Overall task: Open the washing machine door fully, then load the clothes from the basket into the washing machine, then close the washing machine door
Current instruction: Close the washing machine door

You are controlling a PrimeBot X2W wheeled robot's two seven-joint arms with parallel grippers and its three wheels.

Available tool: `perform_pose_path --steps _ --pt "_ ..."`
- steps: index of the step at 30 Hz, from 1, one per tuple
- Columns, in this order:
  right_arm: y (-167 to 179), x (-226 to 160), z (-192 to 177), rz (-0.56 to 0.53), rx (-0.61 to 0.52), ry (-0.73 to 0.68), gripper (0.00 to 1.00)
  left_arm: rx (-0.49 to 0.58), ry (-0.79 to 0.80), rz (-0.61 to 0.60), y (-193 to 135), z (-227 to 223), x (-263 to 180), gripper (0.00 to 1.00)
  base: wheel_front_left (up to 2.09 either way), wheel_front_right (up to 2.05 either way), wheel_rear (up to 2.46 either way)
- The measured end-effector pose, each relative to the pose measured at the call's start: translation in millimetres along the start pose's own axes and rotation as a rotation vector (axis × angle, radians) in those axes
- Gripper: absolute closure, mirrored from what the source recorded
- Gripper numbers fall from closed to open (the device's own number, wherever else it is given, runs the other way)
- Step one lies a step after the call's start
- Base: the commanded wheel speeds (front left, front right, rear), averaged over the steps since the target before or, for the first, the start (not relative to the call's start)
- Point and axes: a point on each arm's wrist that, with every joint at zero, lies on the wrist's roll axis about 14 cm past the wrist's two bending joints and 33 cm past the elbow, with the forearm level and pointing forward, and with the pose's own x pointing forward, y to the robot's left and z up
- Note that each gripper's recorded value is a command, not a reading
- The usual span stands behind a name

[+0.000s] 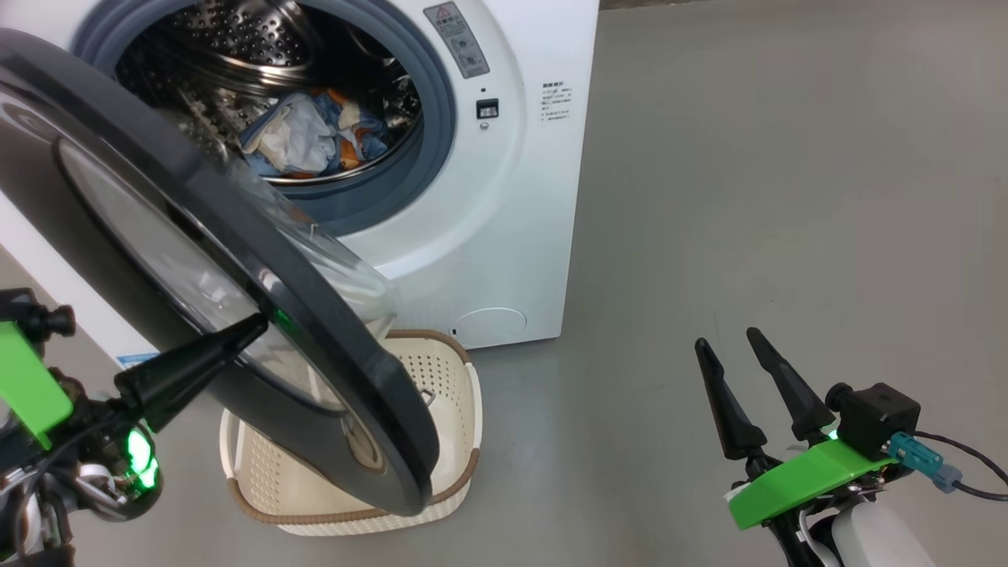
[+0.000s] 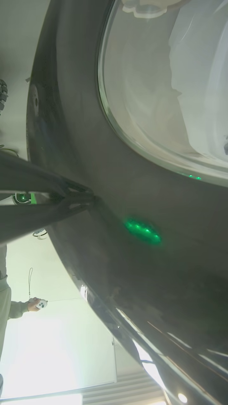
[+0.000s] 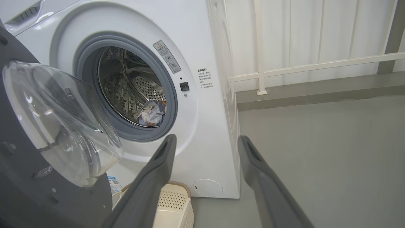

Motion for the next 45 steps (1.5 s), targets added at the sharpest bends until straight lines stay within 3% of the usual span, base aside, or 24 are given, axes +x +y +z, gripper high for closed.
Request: perform_pose_path --steps 15,16,18,19,29,45 --pt "12 8 1 0.036 0.008 -0.006 0.00 0.047 -0.071 0.028 1 8 -15 1.00 0.00 0.00 0.00" --pt "14 8 1 0.040 0.008 -0.007 0.00 0.064 -0.083 0.035 0 9 -17 0.87 0.00 0.00 0.00" --pt "17 9 1 0.048 0.010 -0.009 0.00 0.091 -0.107 0.041 -1 12 -22 0.47 0.00 0.00 0.00" --pt "18 10 1 0.052 0.011 -0.009 0.00 0.104 -0.118 0.044 -2 13 -24 0.00 0.00 0.00 0.00" --pt "25 14 0 0.071 0.015 -0.006 0.00 0.273 -0.327 0.149 15 36 -50 0.00 0.00 0.00 0.00" --pt "23 15 -2 0.066 0.017 -0.004 0.00 0.788 -0.790 0.416 31 70 -89 0.00 0.00 0.00 0.00"
